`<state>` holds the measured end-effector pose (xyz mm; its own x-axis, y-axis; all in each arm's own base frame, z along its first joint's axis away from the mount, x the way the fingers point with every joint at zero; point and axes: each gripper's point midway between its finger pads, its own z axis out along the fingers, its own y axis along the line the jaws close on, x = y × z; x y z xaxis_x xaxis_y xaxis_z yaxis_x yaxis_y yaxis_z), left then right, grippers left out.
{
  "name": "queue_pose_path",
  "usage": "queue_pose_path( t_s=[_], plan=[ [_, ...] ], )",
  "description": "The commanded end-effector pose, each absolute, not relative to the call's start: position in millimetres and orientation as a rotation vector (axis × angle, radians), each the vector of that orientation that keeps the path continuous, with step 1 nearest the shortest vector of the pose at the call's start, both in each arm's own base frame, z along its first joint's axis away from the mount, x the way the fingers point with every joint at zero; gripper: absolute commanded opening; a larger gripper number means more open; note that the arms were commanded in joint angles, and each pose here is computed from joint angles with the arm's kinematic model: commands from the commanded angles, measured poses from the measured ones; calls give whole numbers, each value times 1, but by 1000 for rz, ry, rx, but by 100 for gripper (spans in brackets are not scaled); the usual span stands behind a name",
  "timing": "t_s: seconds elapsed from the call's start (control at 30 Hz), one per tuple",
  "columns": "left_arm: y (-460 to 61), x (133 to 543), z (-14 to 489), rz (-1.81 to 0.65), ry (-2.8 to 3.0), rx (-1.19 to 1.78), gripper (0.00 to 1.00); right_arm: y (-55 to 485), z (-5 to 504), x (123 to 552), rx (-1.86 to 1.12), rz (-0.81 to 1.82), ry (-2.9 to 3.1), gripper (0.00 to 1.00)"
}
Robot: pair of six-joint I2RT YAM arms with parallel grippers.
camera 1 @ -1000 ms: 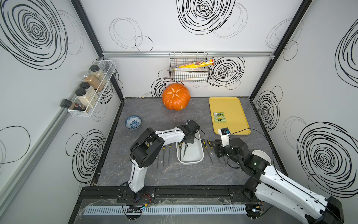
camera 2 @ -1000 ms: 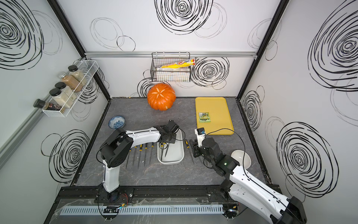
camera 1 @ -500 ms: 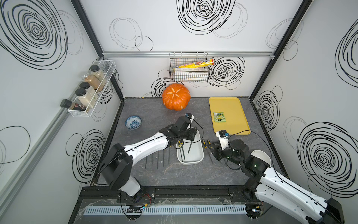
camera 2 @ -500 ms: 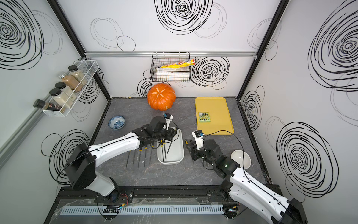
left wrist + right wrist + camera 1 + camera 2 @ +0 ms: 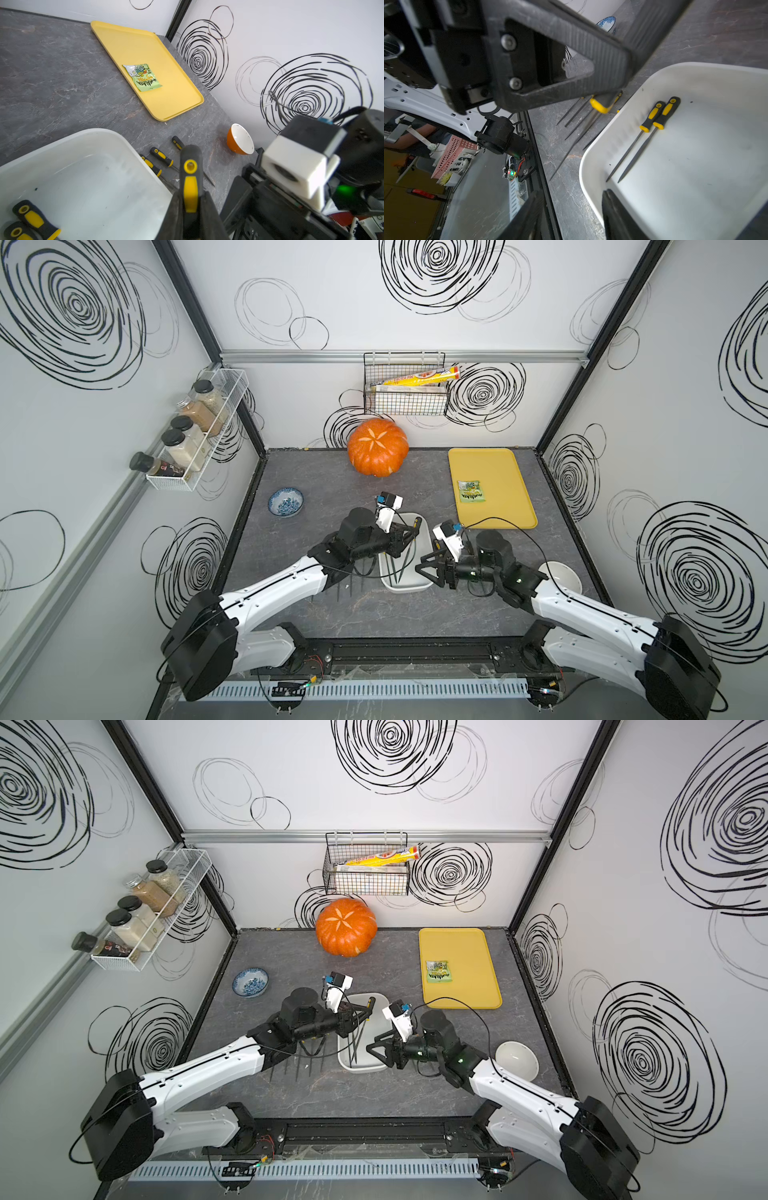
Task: Take the file tool out of the storage box
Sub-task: Pick up the file tool from the storage box.
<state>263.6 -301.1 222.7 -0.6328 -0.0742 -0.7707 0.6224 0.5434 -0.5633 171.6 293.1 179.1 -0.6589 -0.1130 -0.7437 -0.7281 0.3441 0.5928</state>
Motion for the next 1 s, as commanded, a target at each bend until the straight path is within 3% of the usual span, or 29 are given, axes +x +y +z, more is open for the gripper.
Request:
queue_pose_path(
  t_s=[0.0, 0.27, 0.5, 0.77, 0.83, 0.9, 0.93, 0.97],
  plan=[
    [-305, 259, 253, -1184, 1863, 485, 0, 307, 208, 172, -776, 1415, 1906, 49],
    [-311, 257, 244, -1198, 1890, 500, 0, 323, 207, 172, -803, 1529, 1880, 45],
    [-314, 255, 243, -1208, 1887, 514, 0, 326, 210, 172, -781, 1576, 1842, 32],
    [-307, 254, 249, -1167, 1856, 484, 0, 323, 193, 175, -739, 1560, 1883, 7],
    [-308, 254, 248, -1174, 1861, 489, 4, 322, 188, 177, -723, 1539, 1911, 0],
    [-308, 253, 247, -1178, 1861, 490, 11, 317, 181, 180, -701, 1479, 1972, 0],
    [-308, 252, 247, -1183, 1859, 490, 15, 315, 178, 182, -691, 1448, 2000, 0],
    [-308, 252, 247, -1187, 1857, 491, 27, 310, 172, 184, -666, 1398, 2052, 0]
  ],
)
